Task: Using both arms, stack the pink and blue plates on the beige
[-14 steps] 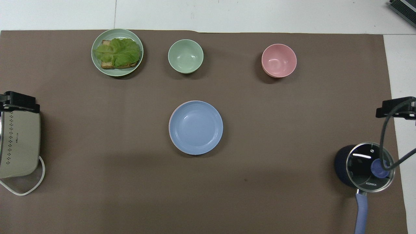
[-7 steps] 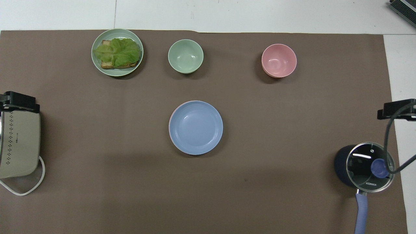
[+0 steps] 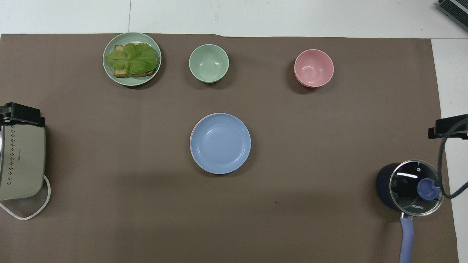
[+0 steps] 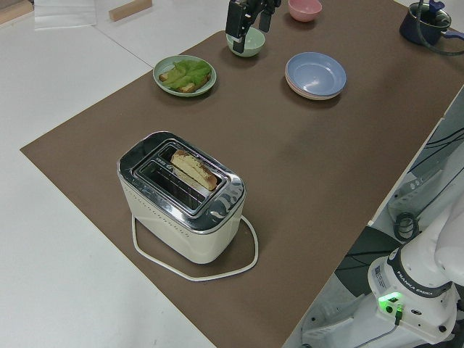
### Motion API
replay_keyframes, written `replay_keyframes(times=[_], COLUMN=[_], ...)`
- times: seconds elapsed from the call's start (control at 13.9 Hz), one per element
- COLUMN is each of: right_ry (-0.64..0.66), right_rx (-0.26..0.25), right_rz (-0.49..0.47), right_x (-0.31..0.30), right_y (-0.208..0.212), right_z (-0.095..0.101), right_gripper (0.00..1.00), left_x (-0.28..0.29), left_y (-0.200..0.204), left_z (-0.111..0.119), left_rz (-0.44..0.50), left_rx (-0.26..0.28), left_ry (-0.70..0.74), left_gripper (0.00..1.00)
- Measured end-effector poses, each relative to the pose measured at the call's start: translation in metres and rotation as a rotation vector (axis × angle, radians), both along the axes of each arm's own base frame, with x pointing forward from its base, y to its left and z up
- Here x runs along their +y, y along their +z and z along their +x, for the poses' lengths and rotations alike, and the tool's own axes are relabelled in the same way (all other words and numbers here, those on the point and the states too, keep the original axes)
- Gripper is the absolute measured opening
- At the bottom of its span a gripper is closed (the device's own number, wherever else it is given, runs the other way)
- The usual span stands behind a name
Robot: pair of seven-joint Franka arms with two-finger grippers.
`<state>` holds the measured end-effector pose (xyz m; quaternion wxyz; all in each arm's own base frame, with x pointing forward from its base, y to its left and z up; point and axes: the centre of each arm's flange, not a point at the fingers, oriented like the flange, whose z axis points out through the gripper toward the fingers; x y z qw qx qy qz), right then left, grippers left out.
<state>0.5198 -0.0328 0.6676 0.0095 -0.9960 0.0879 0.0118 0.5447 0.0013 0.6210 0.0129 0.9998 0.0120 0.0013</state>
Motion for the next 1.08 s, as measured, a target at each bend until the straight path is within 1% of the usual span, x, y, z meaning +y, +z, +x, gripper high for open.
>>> replay_keyframes(times=[0.29, 0.58, 1.08], right_ry=[0.006, 0.016, 0.016], right_rx=[-0.001, -0.031, -0.035], right_rz=[0.0, 0.0, 0.001], right_x=[0.0028, 0.0072, 0.006], right_y=[-0.0003, -0.0029, -0.0033], right_z=[0.0005, 0.005, 0.0045], right_gripper=[1.0, 1.0, 1.0], left_x=[0.0, 0.0, 0.0], left_y=[0.0, 0.0, 0.0], left_z=[0.0, 0.0, 0.0], left_rz=[0.0, 0.0, 0.0], left_rx=[0.0, 0.0, 0.0], left_ry=[0.0, 0.0, 0.0], left_gripper=[1.0, 1.0, 1.0])
